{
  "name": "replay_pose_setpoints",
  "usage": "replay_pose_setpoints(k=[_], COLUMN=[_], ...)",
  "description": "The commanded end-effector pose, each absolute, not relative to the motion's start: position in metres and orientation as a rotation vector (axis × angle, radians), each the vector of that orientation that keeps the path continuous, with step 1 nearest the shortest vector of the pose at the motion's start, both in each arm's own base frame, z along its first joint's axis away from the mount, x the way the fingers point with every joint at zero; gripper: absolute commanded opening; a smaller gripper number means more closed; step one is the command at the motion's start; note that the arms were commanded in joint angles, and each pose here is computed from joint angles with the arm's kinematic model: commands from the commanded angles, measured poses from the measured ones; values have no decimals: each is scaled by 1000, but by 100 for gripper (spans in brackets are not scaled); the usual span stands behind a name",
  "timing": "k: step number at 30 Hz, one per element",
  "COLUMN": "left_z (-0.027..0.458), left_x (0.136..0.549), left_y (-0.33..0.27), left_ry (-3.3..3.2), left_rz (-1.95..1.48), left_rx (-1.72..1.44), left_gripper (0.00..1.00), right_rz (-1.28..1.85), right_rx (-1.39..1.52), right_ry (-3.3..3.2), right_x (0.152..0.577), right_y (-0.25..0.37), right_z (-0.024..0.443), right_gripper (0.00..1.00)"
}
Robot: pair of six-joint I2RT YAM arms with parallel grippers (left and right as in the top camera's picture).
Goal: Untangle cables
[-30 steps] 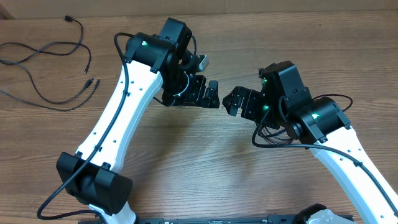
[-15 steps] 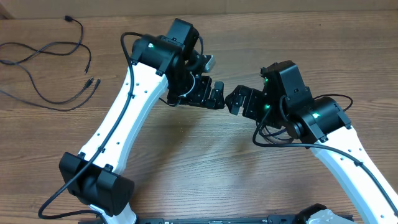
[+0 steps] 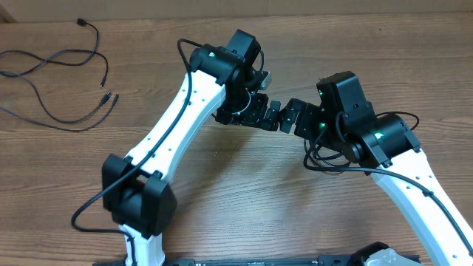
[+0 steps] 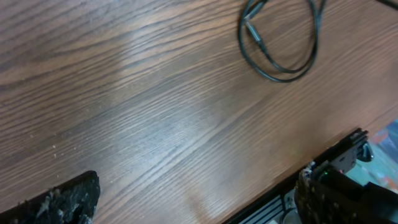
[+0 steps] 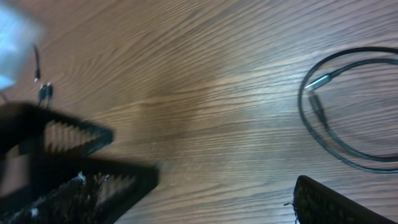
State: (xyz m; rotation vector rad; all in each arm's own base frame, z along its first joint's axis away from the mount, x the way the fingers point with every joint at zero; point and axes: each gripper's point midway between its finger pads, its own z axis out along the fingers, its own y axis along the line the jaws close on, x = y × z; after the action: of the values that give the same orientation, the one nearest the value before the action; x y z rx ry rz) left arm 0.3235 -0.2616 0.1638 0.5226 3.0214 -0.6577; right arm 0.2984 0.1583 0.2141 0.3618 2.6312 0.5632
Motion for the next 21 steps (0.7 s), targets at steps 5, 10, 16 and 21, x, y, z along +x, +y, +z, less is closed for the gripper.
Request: replay_pose_setpoints(k=[5,10,16,21], left_z=[158,161,162,162], left_x=[334,340,352,356], left_y=[-241,-219,-190,-181], left_ry=[3068,3075,3093,3097], left_rz=[-728,-792,-810,-810], left_rx=[409,377,206,161], left_gripper=[96,96,95,99], right_rz=[691,691,691,691], right_rx=[279,279,279,279], right_ry=[2637,2637,2637,2637], right_x=[292,292,292,292], right_y=[181,181,181,181], right_z=[223,223,223,223], right_gripper=[100,100,100,100])
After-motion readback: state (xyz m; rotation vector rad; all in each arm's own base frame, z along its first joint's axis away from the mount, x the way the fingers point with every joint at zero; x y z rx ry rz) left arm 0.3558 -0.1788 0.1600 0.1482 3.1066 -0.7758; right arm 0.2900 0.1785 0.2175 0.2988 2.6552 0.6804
